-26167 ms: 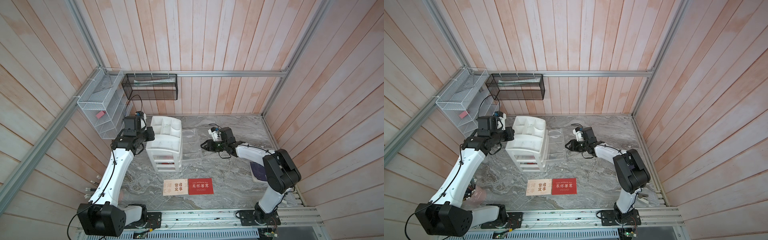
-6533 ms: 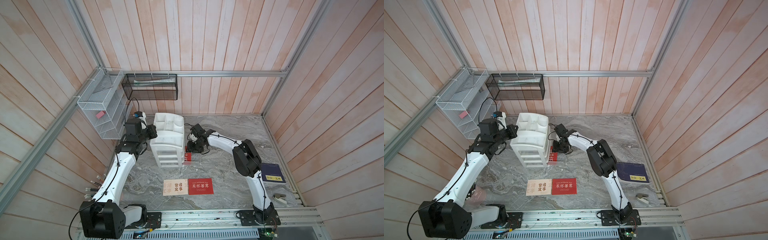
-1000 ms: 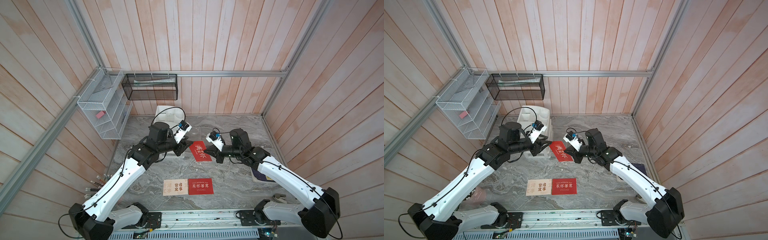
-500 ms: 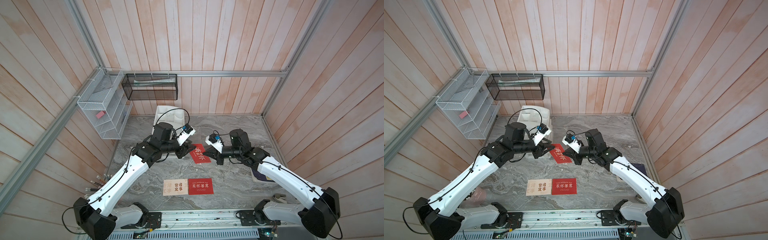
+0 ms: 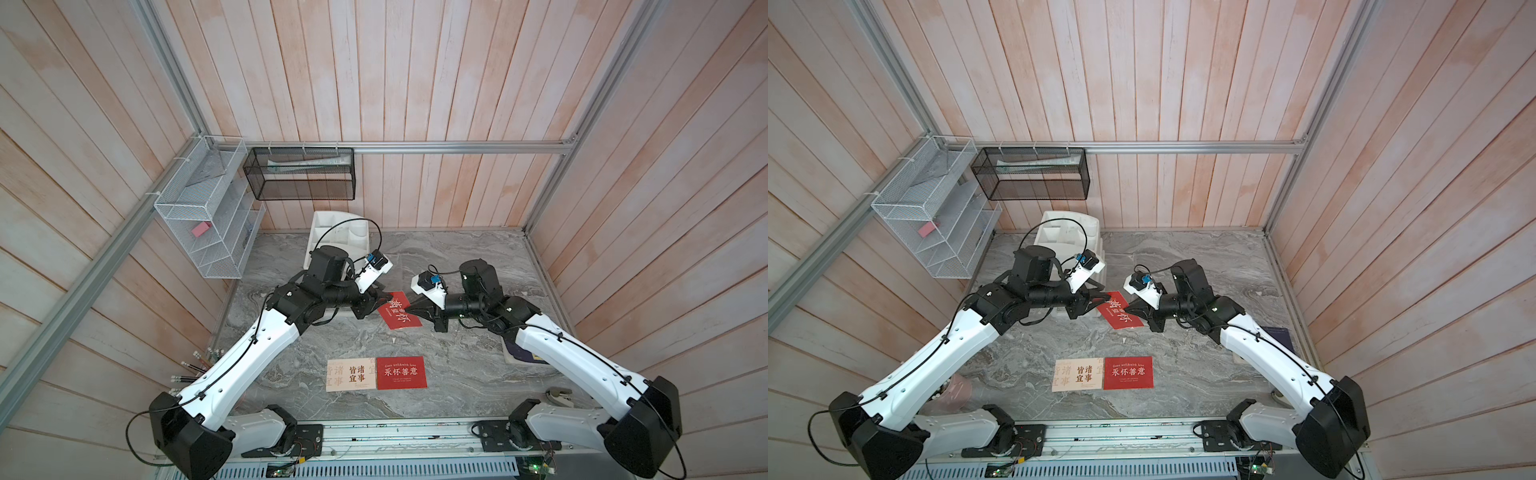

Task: Take the postcards out of the drawer
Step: Place the postcard at the center of the board.

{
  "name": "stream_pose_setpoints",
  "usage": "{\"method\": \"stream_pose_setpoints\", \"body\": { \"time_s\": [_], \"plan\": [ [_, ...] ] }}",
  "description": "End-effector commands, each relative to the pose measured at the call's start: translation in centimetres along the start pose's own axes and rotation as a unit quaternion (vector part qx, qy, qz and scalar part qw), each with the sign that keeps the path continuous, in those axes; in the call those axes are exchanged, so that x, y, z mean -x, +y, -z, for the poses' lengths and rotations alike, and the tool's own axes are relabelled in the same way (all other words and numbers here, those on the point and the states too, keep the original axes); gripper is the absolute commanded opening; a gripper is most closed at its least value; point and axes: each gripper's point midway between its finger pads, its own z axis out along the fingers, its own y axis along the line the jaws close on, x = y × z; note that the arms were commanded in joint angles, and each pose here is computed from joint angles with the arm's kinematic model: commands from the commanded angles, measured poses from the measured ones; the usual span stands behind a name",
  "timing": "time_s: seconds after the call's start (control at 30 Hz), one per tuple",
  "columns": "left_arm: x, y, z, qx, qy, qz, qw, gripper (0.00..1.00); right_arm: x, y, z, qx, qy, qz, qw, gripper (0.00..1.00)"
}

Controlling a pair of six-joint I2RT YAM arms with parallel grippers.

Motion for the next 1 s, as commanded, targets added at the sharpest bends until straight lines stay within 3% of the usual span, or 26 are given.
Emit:
{"method": "stream_pose_setpoints", "body": {
  "time_s": [0.0, 0.2, 0.43, 0.7, 0.97],
  "plan": [
    [0.5, -1.0, 0.8, -0.016, -0.004, -0.015, 1.0, 0.4, 0.5, 0.8, 0.2, 0.012, -0.015, 0.02, 1.0, 0.0],
    [0.4, -1.7, 0.7, -0.038, -0.002, -0.016, 0.999, 0.34, 0.6, 0.5, -0.1, 0.013, -0.014, 0.02, 1.0, 0.0],
    [0.4, -1.5, 0.6, -0.033, -0.001, -0.015, 0.999, 0.14, -0.1, 0.1, -0.5, 0.007, -0.005, 0.009, 1.0, 0.0],
    [0.6, -1.1, 0.4, -0.025, -0.007, -0.01, 1.0, 0.0, -0.2, -0.3, -0.8, 0.005, -0.008, -0.003, 1.0, 0.13],
    [1.6, 0.2, 0.3, 0.007, -0.028, -0.002, 1.0, 0.0, 1.1, -4.1, 1.4, -0.066, -0.052, -0.07, 0.994, 0.36]
  ]
}}
